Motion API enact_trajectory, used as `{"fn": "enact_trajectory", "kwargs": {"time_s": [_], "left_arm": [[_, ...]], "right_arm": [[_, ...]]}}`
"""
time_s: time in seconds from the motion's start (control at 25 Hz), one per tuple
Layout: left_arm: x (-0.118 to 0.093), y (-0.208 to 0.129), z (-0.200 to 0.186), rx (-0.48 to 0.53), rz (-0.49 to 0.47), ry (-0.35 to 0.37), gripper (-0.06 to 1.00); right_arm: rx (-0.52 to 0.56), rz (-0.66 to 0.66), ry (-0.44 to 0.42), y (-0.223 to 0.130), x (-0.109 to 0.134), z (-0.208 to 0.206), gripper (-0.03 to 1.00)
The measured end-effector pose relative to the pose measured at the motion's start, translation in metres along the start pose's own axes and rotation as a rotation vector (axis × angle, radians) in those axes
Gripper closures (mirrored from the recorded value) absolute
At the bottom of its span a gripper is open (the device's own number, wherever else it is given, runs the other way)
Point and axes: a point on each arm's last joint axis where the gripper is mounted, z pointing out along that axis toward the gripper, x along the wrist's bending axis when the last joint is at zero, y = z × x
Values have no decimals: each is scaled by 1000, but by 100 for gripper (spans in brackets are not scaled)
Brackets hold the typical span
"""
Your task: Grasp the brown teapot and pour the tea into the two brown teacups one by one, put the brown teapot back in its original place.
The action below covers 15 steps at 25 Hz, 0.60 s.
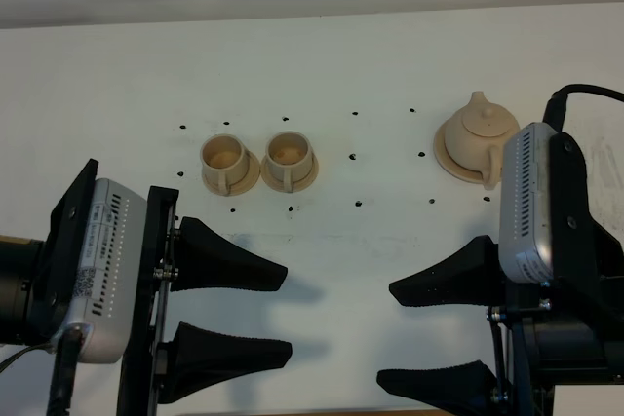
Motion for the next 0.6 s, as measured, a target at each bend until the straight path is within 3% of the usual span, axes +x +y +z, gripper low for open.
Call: {"fn": "enact_trajectory", "kwargs": {"time_s": [0.6], "left_arm": [[0,-1,0,8,2,0,37]], "right_arm": [[-1,8,-7,0,-1,0,43]]}}
